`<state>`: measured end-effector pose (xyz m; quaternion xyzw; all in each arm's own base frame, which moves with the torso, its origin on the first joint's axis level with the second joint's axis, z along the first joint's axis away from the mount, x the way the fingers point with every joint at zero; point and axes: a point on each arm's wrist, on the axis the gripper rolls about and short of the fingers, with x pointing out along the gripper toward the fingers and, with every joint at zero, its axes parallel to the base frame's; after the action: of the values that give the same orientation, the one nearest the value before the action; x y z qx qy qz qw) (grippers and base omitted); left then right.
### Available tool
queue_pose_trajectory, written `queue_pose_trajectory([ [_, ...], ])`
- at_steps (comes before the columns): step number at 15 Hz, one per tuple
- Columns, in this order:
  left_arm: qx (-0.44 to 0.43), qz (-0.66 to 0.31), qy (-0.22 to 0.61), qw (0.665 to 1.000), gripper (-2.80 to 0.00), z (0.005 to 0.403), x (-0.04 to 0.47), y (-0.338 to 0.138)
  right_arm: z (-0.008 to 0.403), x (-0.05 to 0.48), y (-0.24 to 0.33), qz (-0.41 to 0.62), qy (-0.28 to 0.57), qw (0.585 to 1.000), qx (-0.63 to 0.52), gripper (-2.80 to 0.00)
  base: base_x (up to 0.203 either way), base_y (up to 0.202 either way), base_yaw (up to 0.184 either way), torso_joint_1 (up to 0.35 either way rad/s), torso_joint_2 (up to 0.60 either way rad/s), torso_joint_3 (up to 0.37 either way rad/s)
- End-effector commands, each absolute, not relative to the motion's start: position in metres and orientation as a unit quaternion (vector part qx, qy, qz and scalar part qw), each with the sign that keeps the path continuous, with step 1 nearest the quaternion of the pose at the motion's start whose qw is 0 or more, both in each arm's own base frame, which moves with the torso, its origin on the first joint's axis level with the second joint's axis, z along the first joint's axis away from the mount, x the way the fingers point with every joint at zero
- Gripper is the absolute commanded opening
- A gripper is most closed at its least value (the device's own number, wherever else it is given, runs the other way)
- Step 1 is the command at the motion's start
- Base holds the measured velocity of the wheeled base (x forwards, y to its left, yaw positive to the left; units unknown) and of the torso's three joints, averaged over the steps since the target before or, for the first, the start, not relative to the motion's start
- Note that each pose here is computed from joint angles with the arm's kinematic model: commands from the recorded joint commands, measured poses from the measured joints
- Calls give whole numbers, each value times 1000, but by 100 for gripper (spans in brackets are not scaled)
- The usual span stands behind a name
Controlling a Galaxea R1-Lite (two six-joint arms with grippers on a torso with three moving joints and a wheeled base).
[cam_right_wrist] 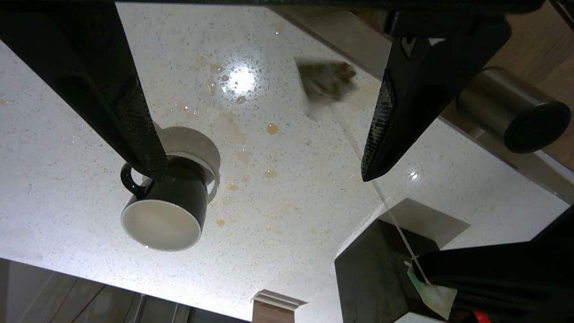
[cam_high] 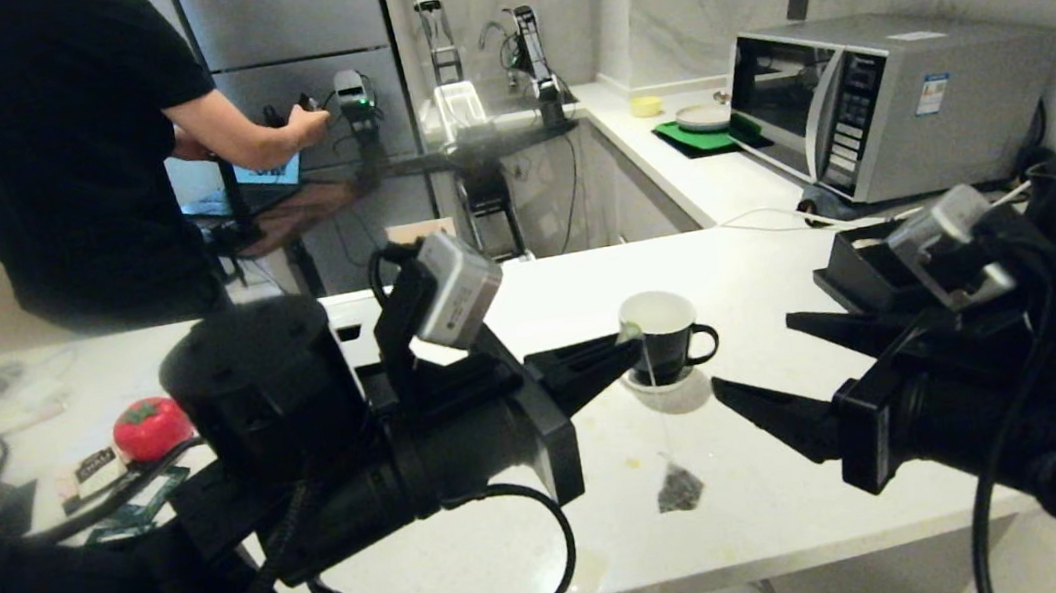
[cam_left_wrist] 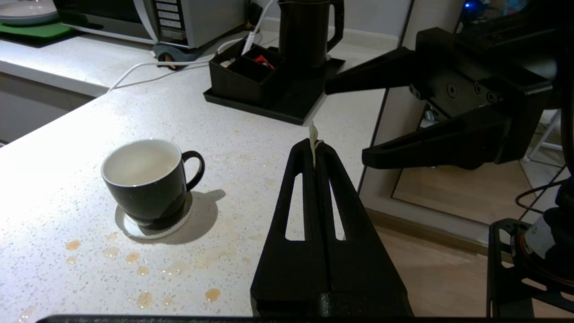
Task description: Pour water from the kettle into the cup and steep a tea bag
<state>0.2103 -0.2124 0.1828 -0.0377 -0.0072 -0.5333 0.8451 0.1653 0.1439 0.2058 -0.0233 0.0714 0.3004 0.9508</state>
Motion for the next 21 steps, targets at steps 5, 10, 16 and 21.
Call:
queue_pose_trajectory([
  [5, -38, -533, -7, 845, -280, 182, 209, -211, 217, 166, 142, 268, 31, 963, -8, 0, 0, 0, 0, 0, 0, 0],
  [10, -36, -533, 1, 845, -280, 178, 205, -207, 224, 175, 133, 197, -14, 980, 4, 0, 0, 0, 0, 0, 0, 0],
  [16, -36, -534, -2, 845, -280, 180, 202, -205, 240, 184, 106, 127, -69, 989, 22, -280, 0, 0, 0, 0, 0, 0],
  [21, -34, -533, 6, 845, -280, 177, 193, -196, 238, 191, 59, 17, -88, 996, 19, -280, 0, 0, 0, 0, 0, 0],
])
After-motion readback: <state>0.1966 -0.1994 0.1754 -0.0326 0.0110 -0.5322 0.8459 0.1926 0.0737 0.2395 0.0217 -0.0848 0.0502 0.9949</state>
